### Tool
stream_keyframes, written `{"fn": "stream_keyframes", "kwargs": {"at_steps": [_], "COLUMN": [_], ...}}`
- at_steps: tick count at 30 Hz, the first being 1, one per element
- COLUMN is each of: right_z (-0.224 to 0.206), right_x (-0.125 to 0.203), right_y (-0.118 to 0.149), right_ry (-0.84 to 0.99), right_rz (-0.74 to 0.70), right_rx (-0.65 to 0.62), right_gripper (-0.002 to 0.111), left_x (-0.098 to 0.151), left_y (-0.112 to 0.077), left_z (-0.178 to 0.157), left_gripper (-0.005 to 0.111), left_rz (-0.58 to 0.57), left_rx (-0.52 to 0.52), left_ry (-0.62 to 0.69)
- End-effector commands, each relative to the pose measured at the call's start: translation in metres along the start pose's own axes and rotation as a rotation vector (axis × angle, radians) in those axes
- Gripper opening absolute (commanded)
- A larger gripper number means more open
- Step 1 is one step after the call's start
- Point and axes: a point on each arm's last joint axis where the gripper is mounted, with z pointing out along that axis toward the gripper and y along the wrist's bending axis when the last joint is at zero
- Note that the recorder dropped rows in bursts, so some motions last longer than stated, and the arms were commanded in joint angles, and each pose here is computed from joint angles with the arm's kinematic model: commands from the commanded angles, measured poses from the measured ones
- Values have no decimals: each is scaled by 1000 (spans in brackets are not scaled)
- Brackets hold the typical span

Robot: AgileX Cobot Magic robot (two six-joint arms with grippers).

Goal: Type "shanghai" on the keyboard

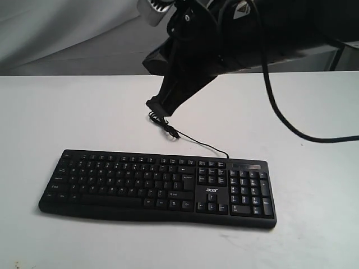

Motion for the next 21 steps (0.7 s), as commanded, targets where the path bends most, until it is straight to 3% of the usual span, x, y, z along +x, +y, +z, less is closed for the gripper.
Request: {"fn": "stream_keyframes", "kwargs": {"at_steps": [1,4,8,13,16,21], "right_z": [-8,-24,-58,-116,-159,-208], "right_x": [-14,-16,-4,48,84,146], "right_y": [-14,-31,-42,-49,-38,3], "right_ry": [-162,-237,-260,-265,-287,-346], "right_rz": [213,440,531,609,602,573], "right_rx": [113,173,244,435,596,868], "right_gripper": [0,0,0,0,0,0], "left_x": [0,0,0,0,0,0], "left_y": [0,0,0,0,0,0], "left_z": [0,0,0,0,0,0], "left_gripper": [0,0,0,0,0,0], "left_rz": [-2,-2,-2,-2,-2,-2], "left_rx": [7,7,7,7,7,7], "left_ry": [-7,-7,-7,-7,-7,-7]}}
